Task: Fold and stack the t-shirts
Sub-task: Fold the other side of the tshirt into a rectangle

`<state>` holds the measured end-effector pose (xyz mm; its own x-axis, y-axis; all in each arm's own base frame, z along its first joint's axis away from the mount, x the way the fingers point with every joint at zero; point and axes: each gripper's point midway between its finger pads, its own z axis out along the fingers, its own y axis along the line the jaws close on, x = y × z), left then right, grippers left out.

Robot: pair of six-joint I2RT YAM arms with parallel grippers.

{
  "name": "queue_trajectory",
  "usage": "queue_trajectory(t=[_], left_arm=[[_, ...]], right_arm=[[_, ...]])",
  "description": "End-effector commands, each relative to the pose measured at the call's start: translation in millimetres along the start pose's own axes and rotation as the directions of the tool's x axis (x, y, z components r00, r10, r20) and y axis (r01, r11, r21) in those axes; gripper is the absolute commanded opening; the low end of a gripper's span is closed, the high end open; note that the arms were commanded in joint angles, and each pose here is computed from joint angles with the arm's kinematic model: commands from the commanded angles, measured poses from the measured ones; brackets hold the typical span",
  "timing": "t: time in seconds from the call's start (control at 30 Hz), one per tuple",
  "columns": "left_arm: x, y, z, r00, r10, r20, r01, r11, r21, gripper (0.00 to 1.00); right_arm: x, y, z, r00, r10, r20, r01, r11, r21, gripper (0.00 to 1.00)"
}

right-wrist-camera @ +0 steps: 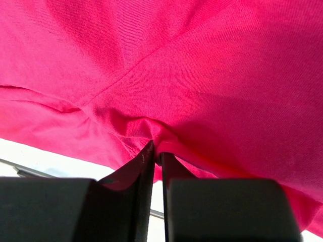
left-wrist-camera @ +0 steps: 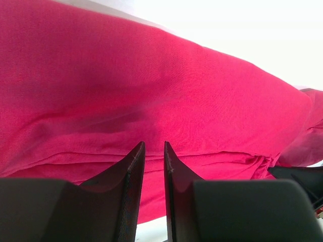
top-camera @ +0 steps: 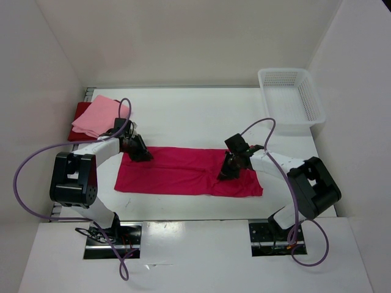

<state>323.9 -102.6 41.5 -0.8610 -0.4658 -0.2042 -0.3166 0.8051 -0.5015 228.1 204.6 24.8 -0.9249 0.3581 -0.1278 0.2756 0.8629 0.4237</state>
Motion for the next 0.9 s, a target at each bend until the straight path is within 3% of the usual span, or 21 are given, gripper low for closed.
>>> queue_trajectory(t=[0.0,0.2,0.5,0.6,0.63,0.7,0.8,0.87], left_arm=[[-8.6,-9.3,-0.7,1.0,0.013,0.02,-0.013,1.0,0.02,0.29],[-8.6,-9.3,-0.7,1.0,0.013,0.02,-0.013,1.0,0.02,0.29],[-10.1,-13.4,-2.7,1.0,-0.002,-0.001,0.002,0.998,0.062,0.29],[-17.1,-13.0,-6.3,1.0,-0.018,0.008,0.017,0.997,0.077,0.29],[-17.1,-13.0,-6.4,1.0,-0.018,0.008,0.017,0.997,0.077,0.29],[-23.7,-12.4,-8.8,1.0,-0.015,0.023,0.013,0.997,0.08,0.29],[-31.2,-13.5,-12.6,0.999,-0.011,0.038,0.008,0.997,0.083,0.29],[-37.1,-20.4,-20.2,0.998,0.0,0.065,-0.007,0.995,0.098,0.3]], right_arm=[[-8.0,11.7,-1.5,1.0,0.004,0.026,-0.003,0.999,-0.04,0.12],[25.2,12.6,-17.3,0.998,-0.026,-0.052,0.022,0.997,-0.069,0.05],[58.5,8.7,-21.5,0.98,-0.06,-0.188,0.043,0.995,-0.094,0.05],[63.0,5.6,-23.1,0.976,-0.067,-0.209,0.049,0.995,-0.088,0.15],[63.0,8.1,-25.3,0.973,-0.08,-0.214,0.06,0.993,-0.097,0.29],[68.2,12.1,-31.9,0.962,-0.105,-0.25,0.077,0.99,-0.119,0.42],[57.4,25.4,-46.8,0.965,-0.155,-0.213,0.127,0.982,-0.14,0.44],[37.6,35.3,-64.0,0.978,-0.141,-0.154,0.113,0.978,-0.175,0.36]])
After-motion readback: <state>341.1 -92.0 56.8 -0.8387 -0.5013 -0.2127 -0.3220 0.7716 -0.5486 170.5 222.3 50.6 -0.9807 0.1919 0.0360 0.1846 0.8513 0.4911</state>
